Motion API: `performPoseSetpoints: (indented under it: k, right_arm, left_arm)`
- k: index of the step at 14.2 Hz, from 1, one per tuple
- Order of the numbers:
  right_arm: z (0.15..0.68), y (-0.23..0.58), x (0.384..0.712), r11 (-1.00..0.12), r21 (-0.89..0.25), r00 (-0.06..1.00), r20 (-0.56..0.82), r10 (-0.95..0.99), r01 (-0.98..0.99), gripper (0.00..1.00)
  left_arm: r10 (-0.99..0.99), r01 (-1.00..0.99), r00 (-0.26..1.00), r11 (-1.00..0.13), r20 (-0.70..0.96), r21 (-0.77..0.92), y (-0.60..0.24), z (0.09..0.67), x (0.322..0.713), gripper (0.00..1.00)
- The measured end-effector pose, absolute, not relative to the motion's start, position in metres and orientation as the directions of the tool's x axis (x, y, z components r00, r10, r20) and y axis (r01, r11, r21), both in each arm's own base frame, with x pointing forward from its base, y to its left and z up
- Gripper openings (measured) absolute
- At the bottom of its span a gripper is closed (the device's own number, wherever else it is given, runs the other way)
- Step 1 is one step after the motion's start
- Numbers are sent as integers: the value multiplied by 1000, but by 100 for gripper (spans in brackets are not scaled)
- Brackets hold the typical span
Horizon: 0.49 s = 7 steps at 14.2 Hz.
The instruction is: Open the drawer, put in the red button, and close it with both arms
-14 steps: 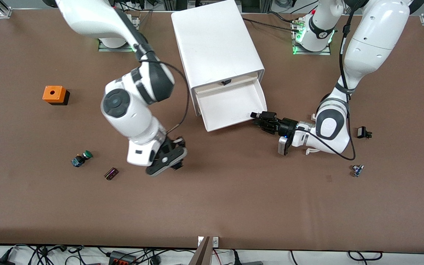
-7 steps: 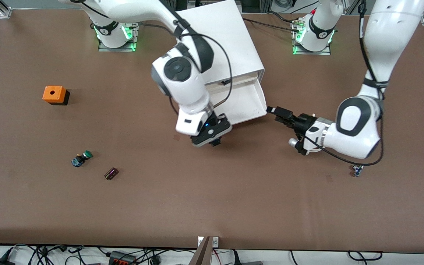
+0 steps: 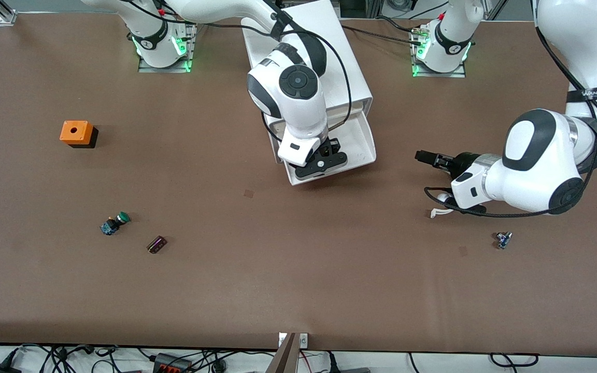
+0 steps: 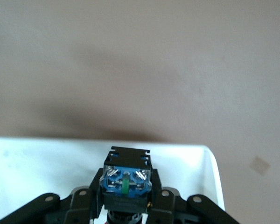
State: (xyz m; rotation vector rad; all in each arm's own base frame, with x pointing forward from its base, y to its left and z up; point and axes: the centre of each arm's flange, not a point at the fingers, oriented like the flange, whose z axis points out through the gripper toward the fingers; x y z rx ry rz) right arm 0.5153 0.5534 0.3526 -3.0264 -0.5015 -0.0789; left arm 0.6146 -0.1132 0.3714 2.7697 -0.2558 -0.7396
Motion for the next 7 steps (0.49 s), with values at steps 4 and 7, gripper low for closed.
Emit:
performPoseSetpoints:
  k: [4, 7]
  right_arm:
    - [351, 564, 501, -938, -55, 939, 45, 341, 343, 41]
    - [351, 572, 491, -932, -55, 933, 43, 357, 359, 41]
  left_arm:
    - [-212, -217, 882, -975, -421, 37, -98, 372, 628, 100]
    - [-209, -233, 883, -972, -420, -7, -97, 361, 634, 100]
